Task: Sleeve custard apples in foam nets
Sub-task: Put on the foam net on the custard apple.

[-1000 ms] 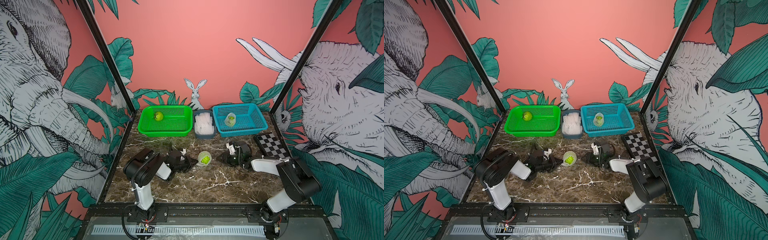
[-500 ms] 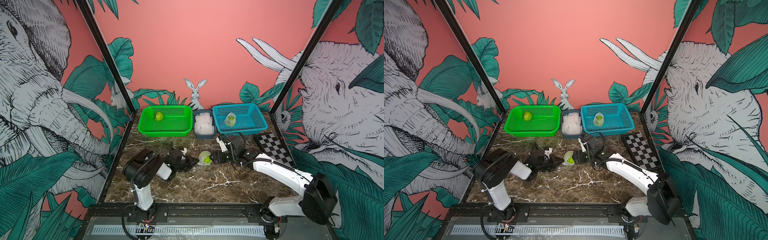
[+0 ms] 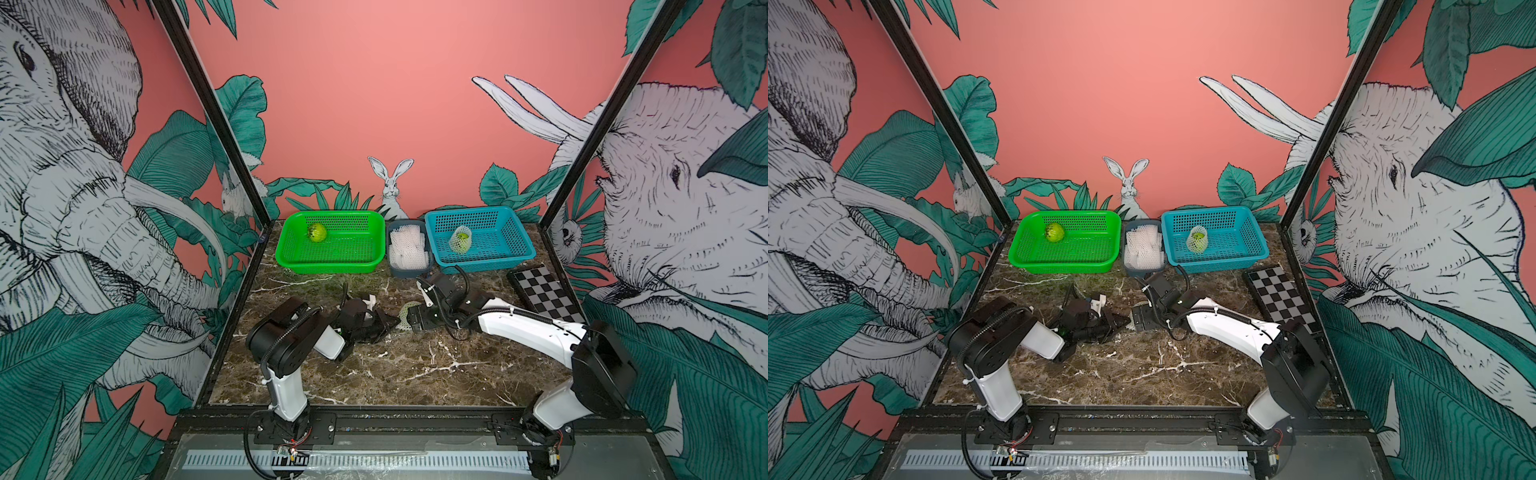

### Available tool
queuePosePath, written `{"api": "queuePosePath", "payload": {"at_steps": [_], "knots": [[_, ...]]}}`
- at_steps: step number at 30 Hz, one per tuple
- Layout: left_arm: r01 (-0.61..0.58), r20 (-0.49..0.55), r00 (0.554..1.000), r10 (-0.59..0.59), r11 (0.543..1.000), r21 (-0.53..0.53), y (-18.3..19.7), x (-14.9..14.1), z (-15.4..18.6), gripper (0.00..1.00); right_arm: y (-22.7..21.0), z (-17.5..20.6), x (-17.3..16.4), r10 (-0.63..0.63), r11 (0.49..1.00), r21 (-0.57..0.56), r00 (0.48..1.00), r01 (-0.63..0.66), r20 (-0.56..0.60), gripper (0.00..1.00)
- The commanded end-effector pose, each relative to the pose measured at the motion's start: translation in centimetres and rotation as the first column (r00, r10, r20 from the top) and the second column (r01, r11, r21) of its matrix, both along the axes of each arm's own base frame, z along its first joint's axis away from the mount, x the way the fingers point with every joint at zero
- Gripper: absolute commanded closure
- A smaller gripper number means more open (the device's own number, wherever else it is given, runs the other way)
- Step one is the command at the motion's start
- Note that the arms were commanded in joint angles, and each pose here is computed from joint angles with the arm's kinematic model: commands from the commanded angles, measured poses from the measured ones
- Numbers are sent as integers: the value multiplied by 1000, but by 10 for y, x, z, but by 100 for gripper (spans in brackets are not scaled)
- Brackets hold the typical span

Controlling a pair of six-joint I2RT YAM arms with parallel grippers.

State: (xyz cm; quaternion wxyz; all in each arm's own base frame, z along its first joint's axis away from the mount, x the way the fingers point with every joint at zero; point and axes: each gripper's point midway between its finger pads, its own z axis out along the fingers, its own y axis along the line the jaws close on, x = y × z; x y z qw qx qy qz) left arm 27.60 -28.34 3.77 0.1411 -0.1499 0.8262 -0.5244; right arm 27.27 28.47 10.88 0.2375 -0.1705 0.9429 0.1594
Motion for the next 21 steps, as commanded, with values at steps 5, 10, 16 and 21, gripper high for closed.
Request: {"api": "queuePosePath", "payload": {"at_steps": [5,10,16,21], "knots": [[-9,53,999,11,999,-45,-7,6,20,92,9,-2,16,-44,999,-7,999,45,21,9],[-10,57,998,13,998,-56,-9,6,21,92,13,-11,27,-69,997,-31,997,70,26,11],[-14,56,998,18,998,-65,-10,6,21,92,16,-19,38,-79,995,-62,996,81,33,15],[-16,55,998,20,998,-65,-10,5,20,92,15,-25,47,-79,992,-95,996,82,37,19]]}}
